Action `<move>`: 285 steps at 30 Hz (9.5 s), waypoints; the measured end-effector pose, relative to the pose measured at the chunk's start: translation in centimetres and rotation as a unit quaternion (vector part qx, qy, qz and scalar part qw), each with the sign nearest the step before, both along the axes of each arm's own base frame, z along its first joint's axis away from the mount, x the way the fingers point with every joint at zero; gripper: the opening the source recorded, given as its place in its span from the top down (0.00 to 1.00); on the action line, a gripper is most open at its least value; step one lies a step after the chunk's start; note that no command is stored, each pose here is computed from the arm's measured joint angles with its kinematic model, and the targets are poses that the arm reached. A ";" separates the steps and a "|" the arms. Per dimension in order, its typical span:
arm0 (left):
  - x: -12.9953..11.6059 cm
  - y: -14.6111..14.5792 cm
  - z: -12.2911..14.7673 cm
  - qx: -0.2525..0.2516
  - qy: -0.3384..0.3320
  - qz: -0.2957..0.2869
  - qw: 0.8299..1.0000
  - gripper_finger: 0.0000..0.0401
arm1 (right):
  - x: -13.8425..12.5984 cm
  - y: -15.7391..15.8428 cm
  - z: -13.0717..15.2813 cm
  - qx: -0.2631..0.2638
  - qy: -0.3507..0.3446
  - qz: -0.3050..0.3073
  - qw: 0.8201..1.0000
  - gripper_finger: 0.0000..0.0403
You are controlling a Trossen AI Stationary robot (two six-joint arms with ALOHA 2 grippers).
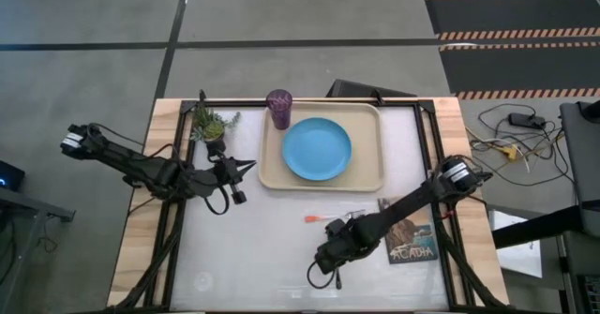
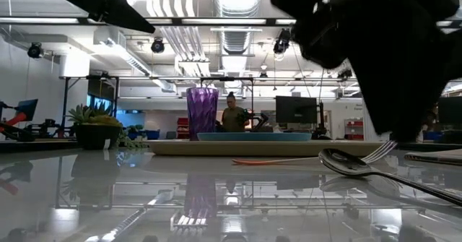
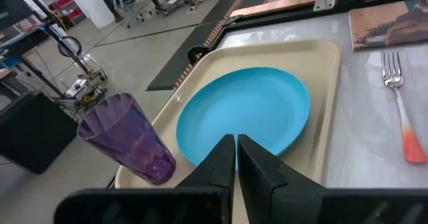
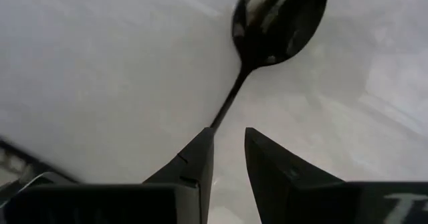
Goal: Pick and place plate/cup/fork/spoon on tray
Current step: Put the black spoon on the white serving tray to the left of the blue plate, then put the orange fork on the white serving tray to the left of the black spoon
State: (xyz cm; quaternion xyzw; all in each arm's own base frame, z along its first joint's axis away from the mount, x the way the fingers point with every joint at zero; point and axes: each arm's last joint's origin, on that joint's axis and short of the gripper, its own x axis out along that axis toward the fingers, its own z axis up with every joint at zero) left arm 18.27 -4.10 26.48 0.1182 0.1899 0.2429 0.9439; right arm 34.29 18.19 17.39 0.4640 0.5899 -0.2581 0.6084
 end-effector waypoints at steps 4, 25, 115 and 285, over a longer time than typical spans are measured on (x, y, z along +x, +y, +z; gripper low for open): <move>0.0 0.0 0.1 -0.002 -0.005 0.000 1.000 1.00 | 0.4 0.1 -0.7 -0.020 0.007 0.001 1.000 0.76; 0.0 0.0 0.0 -0.002 -0.005 0.000 1.000 1.00 | 2.0 0.8 -2.5 -0.062 0.026 0.019 0.998 0.74; 0.1 0.0 0.2 0.009 -0.005 -0.002 1.000 1.00 | -10.4 -34.2 -1.5 -0.129 0.077 -0.199 0.968 0.98; 9.0 -2.5 -4.8 -0.239 -0.101 -0.147 0.954 0.82 | -1.6 -5.4 4.2 -0.592 0.245 0.717 0.275 0.98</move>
